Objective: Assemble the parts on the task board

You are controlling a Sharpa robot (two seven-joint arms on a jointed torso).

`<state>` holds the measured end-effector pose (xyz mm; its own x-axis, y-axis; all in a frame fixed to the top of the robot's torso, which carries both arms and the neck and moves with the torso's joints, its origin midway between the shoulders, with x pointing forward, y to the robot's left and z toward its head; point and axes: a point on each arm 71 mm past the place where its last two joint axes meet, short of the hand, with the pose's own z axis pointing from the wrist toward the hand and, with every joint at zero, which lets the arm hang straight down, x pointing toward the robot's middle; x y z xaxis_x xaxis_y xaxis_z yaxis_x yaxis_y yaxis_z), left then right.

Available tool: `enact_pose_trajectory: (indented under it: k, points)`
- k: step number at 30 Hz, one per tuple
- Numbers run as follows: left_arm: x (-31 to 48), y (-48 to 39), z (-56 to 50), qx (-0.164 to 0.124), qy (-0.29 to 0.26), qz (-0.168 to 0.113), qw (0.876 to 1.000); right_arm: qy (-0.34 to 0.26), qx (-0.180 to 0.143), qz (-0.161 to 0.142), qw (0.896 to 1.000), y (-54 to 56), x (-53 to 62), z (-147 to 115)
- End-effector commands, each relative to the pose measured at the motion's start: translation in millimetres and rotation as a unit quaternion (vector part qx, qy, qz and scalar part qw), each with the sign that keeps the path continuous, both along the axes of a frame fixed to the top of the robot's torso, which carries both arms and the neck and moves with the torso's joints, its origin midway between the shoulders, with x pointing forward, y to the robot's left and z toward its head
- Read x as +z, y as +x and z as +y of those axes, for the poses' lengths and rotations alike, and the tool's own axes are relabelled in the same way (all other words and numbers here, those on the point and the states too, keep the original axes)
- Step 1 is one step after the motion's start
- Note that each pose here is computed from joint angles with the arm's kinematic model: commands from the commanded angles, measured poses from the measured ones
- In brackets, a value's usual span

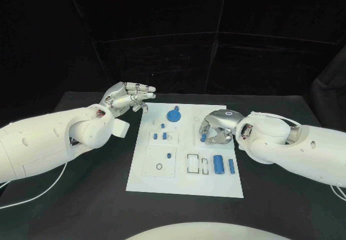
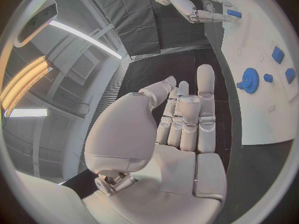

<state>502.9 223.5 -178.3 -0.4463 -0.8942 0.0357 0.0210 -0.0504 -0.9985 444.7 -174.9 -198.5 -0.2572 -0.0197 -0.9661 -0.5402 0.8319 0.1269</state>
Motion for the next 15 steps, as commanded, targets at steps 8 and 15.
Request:
enact_pose_trajectory:
  k: [8,15]
  points:
    - [0.9,0.4,-0.8,-0.005,-0.004,0.000,1.000,-0.014,0.012,0.014,1.000,0.4,-2.4,6.5]
    - [0.8,0.7,-0.3,-0.004,-0.004,0.000,1.000,-0.012,0.006,0.008,1.000,3.8,-2.9,6.5]
